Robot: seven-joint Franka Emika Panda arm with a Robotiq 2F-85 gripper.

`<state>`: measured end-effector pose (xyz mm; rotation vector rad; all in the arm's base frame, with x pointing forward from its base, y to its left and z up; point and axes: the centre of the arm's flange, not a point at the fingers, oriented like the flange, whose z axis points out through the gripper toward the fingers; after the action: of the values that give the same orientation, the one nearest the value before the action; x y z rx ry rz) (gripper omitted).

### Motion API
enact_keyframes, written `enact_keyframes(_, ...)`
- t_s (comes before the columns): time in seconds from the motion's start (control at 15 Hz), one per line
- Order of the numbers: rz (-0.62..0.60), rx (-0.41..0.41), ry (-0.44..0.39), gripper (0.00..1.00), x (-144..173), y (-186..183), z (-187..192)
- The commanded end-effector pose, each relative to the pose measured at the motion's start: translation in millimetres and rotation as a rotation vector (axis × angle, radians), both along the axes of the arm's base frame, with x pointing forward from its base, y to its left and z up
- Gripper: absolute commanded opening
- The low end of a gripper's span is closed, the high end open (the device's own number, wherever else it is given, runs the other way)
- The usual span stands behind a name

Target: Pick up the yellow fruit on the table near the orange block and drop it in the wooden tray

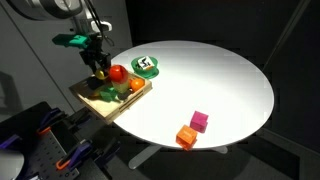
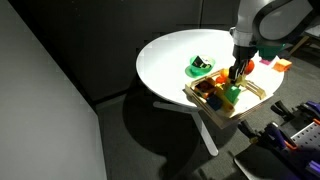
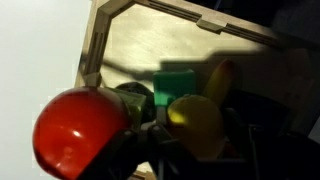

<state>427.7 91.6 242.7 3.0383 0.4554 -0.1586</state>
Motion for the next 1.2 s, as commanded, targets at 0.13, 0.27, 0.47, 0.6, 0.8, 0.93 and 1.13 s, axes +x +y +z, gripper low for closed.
enact_keyframes(0.13, 0.011, -0.007, 0.01, 0.34, 2, 13, -14)
enact_keyframes(0.27, 0.014, -0.011, 0.018, 0.84, 2, 14, -17)
enact_keyframes(0.47, 0.016, -0.012, 0.02, 0.98, 2, 13, -16)
enact_keyframes(0.6, 0.014, -0.011, 0.018, 1.0, 1, 12, -14)
enact_keyframes(0.8, 0.007, -0.003, 0.013, 1.0, 4, 10, -9)
enact_keyframes(0.93, 0.002, 0.004, 0.006, 1.0, 7, 9, -5)
enact_keyframes(1.13, -0.01, 0.018, -0.017, 1.0, 11, 5, 8)
